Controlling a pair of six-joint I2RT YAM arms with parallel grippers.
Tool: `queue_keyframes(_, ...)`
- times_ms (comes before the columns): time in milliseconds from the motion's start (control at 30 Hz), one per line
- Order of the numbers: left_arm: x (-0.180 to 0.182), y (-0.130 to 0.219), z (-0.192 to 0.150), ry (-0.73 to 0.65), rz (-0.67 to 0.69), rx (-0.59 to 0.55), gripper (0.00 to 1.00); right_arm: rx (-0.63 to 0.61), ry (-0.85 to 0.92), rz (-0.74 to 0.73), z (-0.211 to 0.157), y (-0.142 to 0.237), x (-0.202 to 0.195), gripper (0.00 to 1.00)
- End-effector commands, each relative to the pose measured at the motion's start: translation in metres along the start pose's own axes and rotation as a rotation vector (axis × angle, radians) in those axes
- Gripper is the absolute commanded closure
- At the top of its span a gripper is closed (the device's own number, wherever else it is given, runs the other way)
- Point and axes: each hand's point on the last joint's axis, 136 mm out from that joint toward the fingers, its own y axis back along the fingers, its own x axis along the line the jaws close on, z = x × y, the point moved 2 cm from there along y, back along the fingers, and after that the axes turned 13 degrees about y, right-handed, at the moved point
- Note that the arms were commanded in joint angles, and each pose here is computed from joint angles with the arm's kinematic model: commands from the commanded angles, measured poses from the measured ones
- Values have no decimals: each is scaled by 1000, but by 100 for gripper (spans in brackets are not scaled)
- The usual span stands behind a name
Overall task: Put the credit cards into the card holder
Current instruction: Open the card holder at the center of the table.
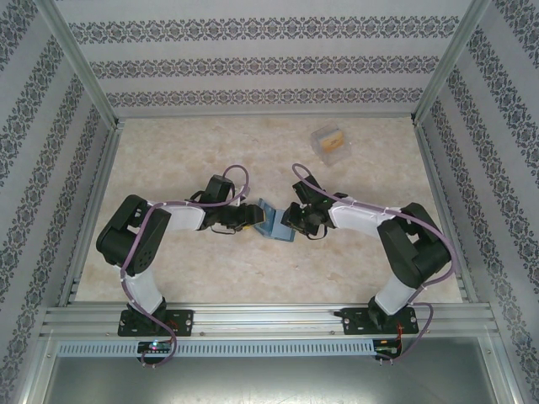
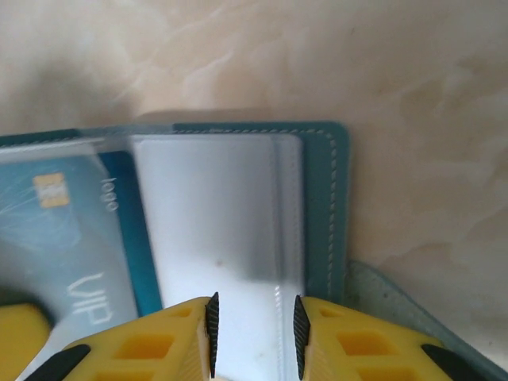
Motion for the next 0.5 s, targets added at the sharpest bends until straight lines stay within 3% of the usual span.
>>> queue_keyframes(0, -17, 2, 0, -44, -73, 4, 50, 12, 18, -22, 0, -8, -6, 68)
queue_keyframes(367, -28, 16, 10, -65, -132, -25, 47, 44, 60, -74, -1, -20, -15, 69)
queue_keyframes(467, -27, 20, 12, -53, -140, -31, 54, 52, 61, -86, -2, -23, -18, 70)
